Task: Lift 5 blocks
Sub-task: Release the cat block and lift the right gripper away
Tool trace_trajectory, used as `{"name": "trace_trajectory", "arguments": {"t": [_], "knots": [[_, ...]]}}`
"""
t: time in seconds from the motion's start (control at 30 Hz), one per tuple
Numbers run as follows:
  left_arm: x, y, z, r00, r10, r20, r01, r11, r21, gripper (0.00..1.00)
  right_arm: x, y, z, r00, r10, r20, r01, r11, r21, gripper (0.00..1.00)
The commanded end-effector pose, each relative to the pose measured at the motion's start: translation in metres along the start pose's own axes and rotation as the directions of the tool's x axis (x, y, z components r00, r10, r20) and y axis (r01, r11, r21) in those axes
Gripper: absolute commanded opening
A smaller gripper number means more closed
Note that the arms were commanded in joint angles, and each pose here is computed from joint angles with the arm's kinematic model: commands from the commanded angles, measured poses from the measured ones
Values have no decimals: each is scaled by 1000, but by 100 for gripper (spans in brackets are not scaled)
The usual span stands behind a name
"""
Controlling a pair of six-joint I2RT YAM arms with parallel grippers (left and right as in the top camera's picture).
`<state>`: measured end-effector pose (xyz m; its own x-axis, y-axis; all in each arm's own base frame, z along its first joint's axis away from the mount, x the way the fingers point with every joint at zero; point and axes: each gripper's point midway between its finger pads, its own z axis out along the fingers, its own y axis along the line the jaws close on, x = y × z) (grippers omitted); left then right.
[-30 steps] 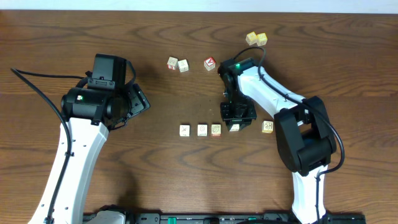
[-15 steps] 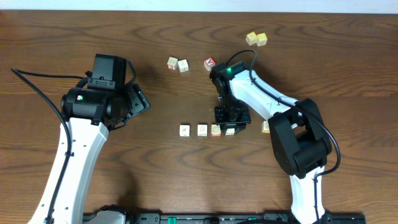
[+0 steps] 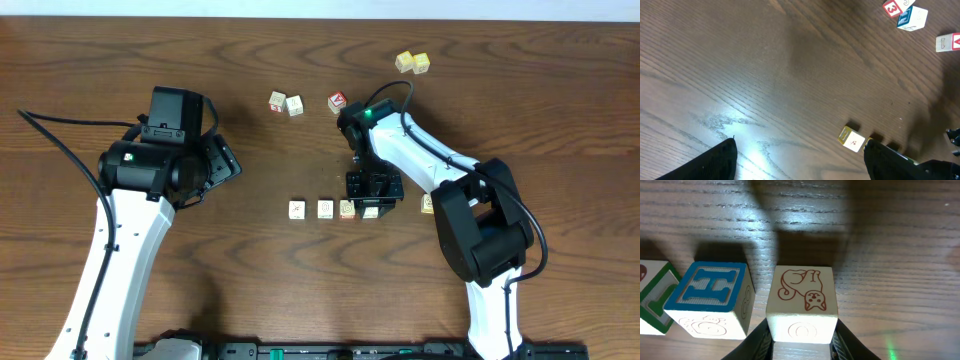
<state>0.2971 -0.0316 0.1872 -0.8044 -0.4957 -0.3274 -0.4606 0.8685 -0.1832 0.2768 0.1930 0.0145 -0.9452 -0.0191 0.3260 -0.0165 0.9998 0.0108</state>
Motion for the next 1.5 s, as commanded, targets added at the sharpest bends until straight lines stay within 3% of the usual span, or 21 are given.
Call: {"name": "trace_trajectory", "arguments": {"t": [0.0, 0.5, 0.9, 1.33, 1.47], "knots": [[-2, 3, 0, 1000, -2, 7, 2, 1000, -12, 81, 0, 6, -6, 999, 27, 20, -27, 1000, -15, 31], [-2, 3, 0, 1000, -2, 7, 2, 1000, -12, 81, 2, 10, -7, 998, 64, 3, -64, 997, -39, 32], [-2, 3, 0, 1000, -2, 7, 2, 1000, -12, 81, 4, 8, -7, 997, 74, -6, -74, 997, -37, 42], [-2, 3, 0, 1000, -2, 7, 2, 1000, -12, 81, -21, -15, -74, 998, 40, 56, -34, 995, -98, 45], [-2, 3, 0, 1000, -2, 7, 2, 1000, -12, 81, -26, -41, -98, 992, 91, 85, -82, 991, -102, 45]]}}
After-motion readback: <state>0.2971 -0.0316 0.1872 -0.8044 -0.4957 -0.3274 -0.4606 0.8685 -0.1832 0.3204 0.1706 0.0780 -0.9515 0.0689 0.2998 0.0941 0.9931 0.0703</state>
